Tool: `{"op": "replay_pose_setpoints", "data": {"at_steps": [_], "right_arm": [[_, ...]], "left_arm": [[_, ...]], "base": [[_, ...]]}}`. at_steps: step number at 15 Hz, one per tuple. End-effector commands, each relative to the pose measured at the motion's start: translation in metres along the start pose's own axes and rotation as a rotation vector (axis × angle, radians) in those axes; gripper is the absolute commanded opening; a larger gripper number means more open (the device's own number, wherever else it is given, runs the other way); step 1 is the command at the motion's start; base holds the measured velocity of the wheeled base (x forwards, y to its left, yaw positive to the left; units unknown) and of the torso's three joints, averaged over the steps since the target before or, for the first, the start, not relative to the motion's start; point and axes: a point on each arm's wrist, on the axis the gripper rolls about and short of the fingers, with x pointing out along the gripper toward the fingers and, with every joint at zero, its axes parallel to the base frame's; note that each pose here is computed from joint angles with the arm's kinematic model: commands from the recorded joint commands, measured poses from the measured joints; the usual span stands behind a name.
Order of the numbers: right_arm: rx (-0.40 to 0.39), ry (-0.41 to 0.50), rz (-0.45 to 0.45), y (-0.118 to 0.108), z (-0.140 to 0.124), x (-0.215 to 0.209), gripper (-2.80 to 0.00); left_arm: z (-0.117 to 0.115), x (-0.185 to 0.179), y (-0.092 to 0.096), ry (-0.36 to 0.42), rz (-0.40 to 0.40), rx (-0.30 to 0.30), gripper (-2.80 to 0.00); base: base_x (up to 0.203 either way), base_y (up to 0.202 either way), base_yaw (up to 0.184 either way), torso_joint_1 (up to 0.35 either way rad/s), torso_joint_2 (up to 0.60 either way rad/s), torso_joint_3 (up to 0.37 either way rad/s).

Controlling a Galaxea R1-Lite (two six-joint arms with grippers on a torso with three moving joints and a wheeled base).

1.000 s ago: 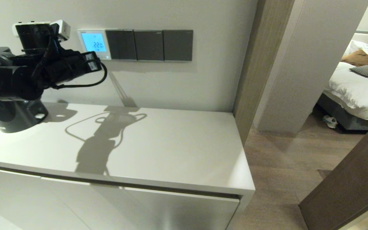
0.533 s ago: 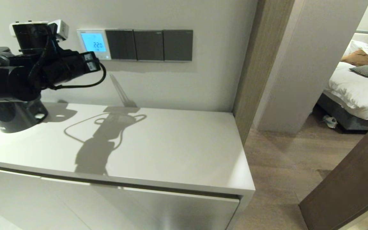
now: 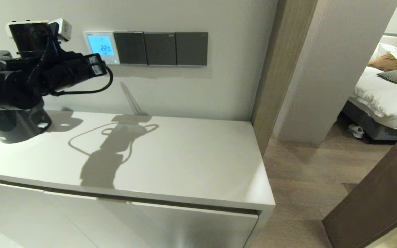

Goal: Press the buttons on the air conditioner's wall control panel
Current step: Press the temperature decrease button

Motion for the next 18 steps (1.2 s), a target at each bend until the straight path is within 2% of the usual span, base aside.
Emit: {"op": "replay_pose_setpoints", "data": {"at_steps": [1, 18], "right_arm": [[0.000, 0.003, 0.001, 0.0000, -0.0004, 0.0002, -2.80], [0.000, 0.003, 0.001, 0.0000, -0.0004, 0.0002, -2.80]], "left_arm": [[-0.0016, 0.0023, 0.0007, 0.001, 0.000, -0.001, -2.80], [-0.0055, 0.0091, 0.0020, 0.006, 0.001, -0.003, -2.80]], "base": [[0.000, 0.000, 0.000, 0.000, 0.00, 0.000], [0.000, 0.000, 0.000, 0.000, 0.00, 0.000]]}}
